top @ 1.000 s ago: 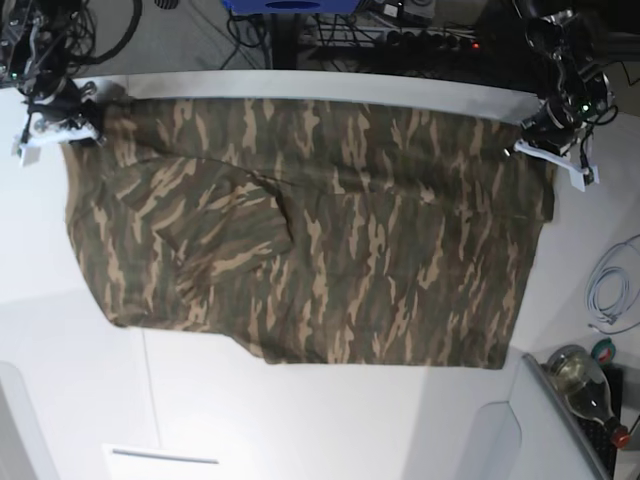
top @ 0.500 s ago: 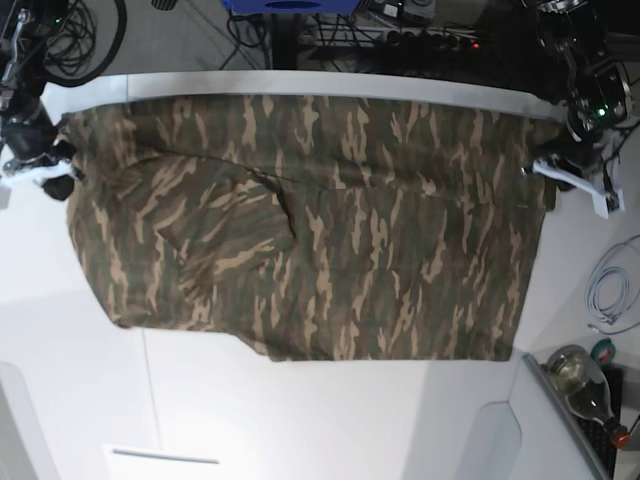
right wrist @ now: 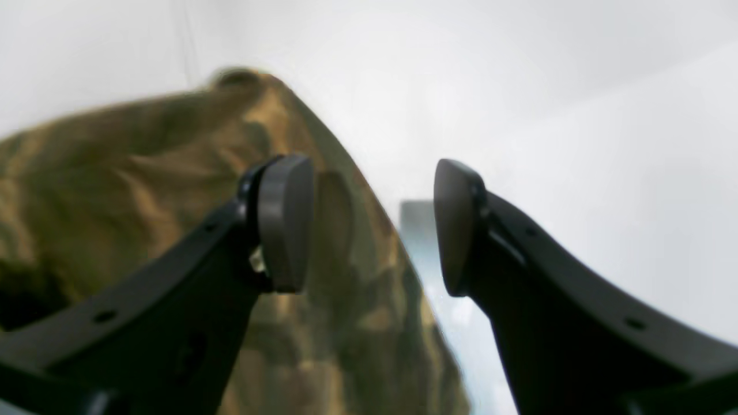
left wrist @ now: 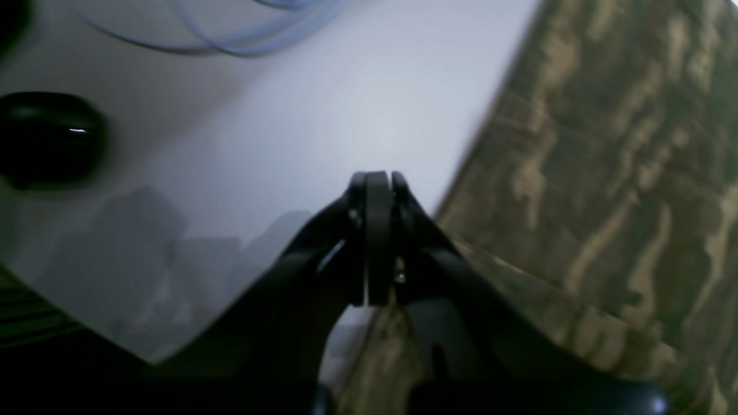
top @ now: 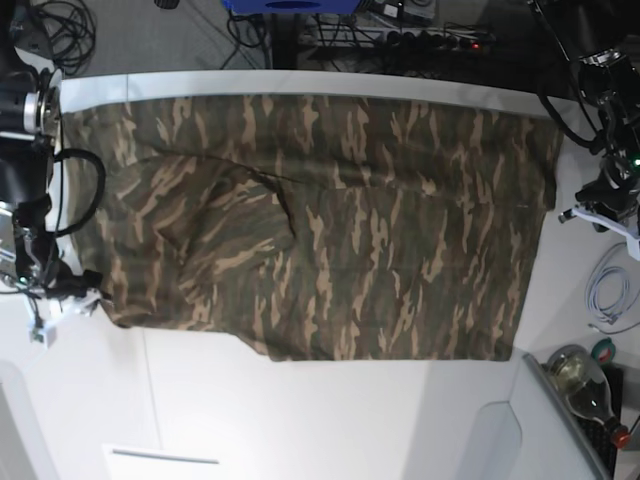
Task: Layout the t-shirt on the table in an organized manner, then fold the t-shirt properly
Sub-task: 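Release the shirt and lower both grippers to its side edges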
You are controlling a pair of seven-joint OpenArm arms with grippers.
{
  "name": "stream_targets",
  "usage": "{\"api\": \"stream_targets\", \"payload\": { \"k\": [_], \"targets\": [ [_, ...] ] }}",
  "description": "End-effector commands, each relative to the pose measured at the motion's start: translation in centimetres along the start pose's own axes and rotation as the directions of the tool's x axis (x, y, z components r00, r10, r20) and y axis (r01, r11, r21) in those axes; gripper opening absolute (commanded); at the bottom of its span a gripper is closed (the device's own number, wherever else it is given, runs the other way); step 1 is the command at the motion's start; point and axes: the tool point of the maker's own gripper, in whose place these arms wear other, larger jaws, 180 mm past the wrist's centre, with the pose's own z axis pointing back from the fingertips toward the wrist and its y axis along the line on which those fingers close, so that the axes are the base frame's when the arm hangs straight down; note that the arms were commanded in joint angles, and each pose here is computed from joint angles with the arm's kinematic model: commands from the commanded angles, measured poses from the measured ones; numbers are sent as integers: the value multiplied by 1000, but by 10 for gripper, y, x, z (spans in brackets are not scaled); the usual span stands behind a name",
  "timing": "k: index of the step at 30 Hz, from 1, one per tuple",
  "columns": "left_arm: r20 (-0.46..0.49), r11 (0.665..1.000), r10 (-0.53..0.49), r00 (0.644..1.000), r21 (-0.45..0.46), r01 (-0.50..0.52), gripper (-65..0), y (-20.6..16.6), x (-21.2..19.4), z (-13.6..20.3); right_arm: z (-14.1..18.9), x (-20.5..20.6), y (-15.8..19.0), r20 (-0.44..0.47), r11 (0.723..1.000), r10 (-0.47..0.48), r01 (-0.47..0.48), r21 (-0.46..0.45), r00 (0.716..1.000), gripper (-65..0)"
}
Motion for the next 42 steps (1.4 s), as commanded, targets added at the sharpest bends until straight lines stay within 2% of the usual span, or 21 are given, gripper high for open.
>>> {"api": "stream_targets", "payload": {
  "k": [1, 6, 16, 17, 18, 21, 25, 30, 36, 42],
  "targets": [
    [16, 1000, -13, 1000, 14, 13, -650, 10, 8, 1, 4, 35, 1, 77, 1000, 7, -9, 28, 997, -330],
    [-21, 999, -21, 1000, 39, 22, -650, 27, 0, -4, -6, 21, -1, 77, 999, -22, 19, 38, 997, -329],
    [-27, 999, -18, 999, 34, 19, -650, 24, -1, -7, -13, -6, 11, 36, 998, -30, 28, 57, 999, -347],
    [-26, 999, -17, 1000, 32, 18, -650, 24, -1, -7, -13, -5, 11, 38, 998, -30, 28, 57, 999, -377],
    [-18, 999, -15, 1000, 30, 16, -650, 22, 3, -7, -12, -3, 12, 43, 998, -29, 26, 58, 999, -437],
    [-19, 999, -13, 1000, 32, 13, -650, 22, 4, -9, -12, 3, 12, 72, 998, -28, 24, 60, 997, -650],
    [-26, 999, -11, 1000, 33, 11, -650, 23, 2, -10, -3, 11, 17, 96, 997, 10, -17, 73, 995, -650],
    [-20, 999, -12, 1000, 29, 13, -650, 21, 5, -11, 29, 15, 46, 127, 983, 123, -138, 117, 984, -650],
    [-43, 995, -77, 996, -65, 74, -650, -27, 18, -36, 64, -7, 83, 124, 960, 203, -222, 169, 971, -650],
    [-44, 994, -21, 999, -110, 16, -650, -55, 48, -61, 91, -31, 103, 125, 945, 236, -257, 203, 964, -650]
  ]
}}
